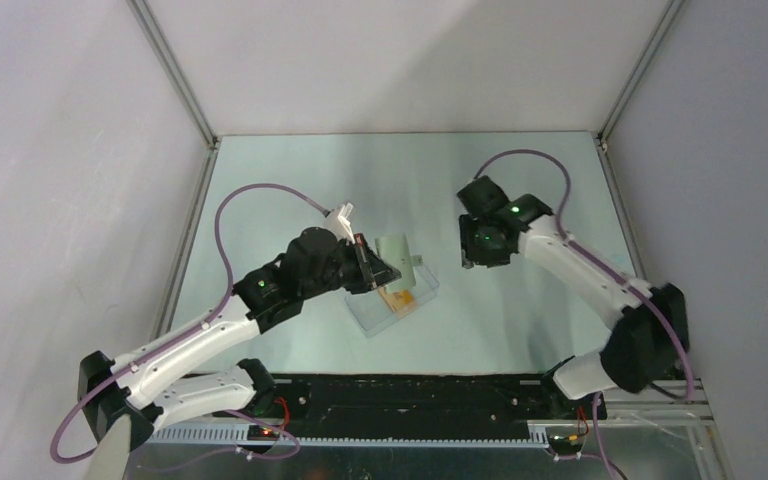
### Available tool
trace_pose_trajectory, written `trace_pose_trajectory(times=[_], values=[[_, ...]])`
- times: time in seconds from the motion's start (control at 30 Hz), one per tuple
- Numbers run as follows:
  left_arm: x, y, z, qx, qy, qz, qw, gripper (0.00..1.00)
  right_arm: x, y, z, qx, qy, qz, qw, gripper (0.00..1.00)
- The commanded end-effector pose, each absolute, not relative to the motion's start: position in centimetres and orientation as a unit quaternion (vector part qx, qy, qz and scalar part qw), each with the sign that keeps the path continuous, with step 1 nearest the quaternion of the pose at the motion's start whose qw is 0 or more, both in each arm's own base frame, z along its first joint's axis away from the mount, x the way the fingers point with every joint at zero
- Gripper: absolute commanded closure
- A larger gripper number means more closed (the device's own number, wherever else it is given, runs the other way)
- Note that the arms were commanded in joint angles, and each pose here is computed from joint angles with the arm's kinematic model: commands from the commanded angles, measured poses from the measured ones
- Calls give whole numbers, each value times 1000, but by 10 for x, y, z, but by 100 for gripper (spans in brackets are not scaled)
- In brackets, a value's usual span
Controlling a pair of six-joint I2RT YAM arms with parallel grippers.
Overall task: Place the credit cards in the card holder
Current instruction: Open the card holder at the center of the board.
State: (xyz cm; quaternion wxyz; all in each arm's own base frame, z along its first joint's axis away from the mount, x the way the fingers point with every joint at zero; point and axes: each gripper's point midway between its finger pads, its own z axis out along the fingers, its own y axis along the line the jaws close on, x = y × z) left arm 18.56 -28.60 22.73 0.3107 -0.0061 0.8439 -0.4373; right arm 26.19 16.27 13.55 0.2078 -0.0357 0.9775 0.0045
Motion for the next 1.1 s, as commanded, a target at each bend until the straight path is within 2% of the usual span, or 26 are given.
trace_pose_trajectory(times=[0.0,0.07,0.13,0.33,0.47,0.67,0.77,0.93,1.03,1.07], values=[[186,-291,244,10,822,-461,334,100,251,188,195,-58,947,172,263,39],[185,-292,244,12,822,-463,332,100,242,199,213,-72,930,235,275,28],[185,-293,244,14,821,-466,331,100,233,210,227,-86,913,286,277,22],[183,-299,246,32,818,-473,326,100,213,248,245,-122,882,385,240,19],[182,-302,249,38,816,-479,322,100,210,269,252,-138,864,429,225,23],[181,-303,251,39,814,-483,320,100,213,285,239,-145,866,435,199,42],[181,-303,250,39,814,-485,319,100,215,284,231,-146,872,425,194,61],[180,-303,250,39,813,-486,318,100,220,275,219,-133,889,391,198,81],[180,-303,250,39,813,-486,319,100,223,271,217,-129,892,382,203,99],[180,-303,250,39,812,-487,319,100,223,270,218,-129,892,382,205,100]])
